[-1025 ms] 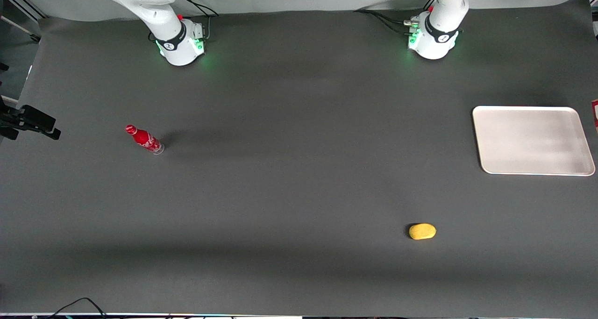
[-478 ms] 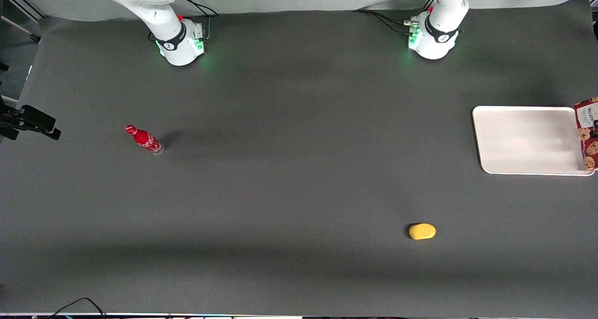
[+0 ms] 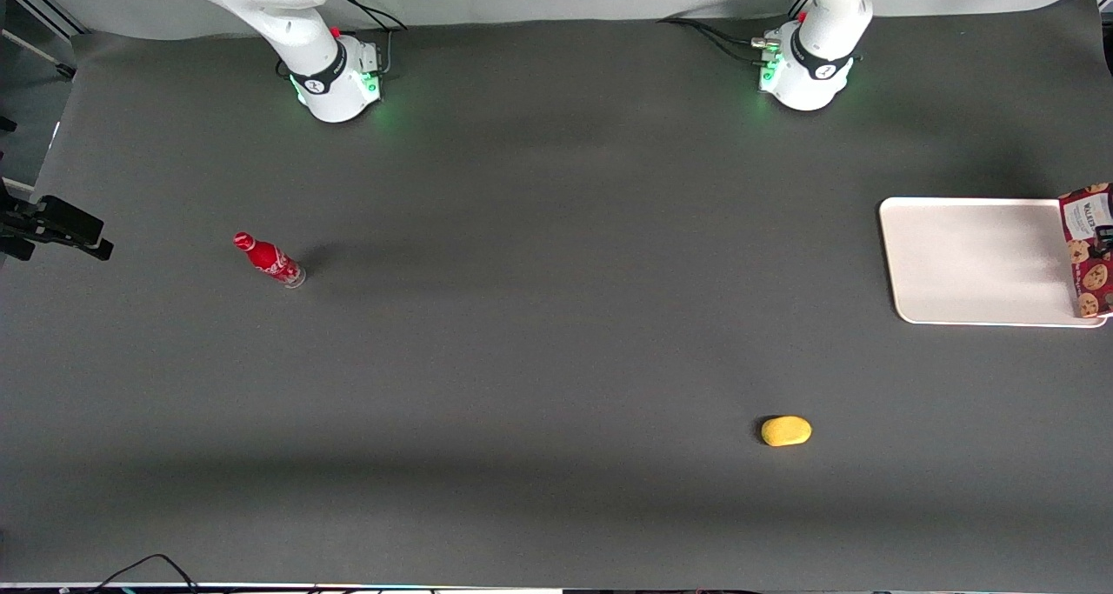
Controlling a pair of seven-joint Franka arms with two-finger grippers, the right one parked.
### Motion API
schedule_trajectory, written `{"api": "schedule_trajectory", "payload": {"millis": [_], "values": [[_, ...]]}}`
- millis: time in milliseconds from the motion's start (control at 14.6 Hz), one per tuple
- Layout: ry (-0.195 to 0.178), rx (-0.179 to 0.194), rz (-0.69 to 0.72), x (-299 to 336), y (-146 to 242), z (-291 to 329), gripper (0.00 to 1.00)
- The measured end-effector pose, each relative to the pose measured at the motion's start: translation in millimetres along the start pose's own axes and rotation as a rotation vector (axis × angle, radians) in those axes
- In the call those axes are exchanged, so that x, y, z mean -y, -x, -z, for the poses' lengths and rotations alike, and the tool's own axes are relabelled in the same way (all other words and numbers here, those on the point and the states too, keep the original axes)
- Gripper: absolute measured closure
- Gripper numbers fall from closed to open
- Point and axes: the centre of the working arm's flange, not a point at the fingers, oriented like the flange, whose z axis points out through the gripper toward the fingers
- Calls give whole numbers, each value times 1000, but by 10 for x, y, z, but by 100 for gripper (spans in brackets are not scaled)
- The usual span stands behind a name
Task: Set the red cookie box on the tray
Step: 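Lower the held cookie box onto the white tray, then open the left gripper to release the box on the tray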
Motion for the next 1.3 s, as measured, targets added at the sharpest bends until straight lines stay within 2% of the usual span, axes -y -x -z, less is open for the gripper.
{"api": "schedule_trajectory", "payload": {"millis": [410,547,820,1025,1161,1298], "values": [[-9,-3,-4,-5,-20,-46,88],[-7,-11,4,-5,-24,-44,71],[-1,-28,14,-24,-58,-38,30],[-12,-47,2,-40,-153,64,1],[-15,-80,-17,-103,-283,257,0],[19,-111,-42,-232,-408,543,0]]}}
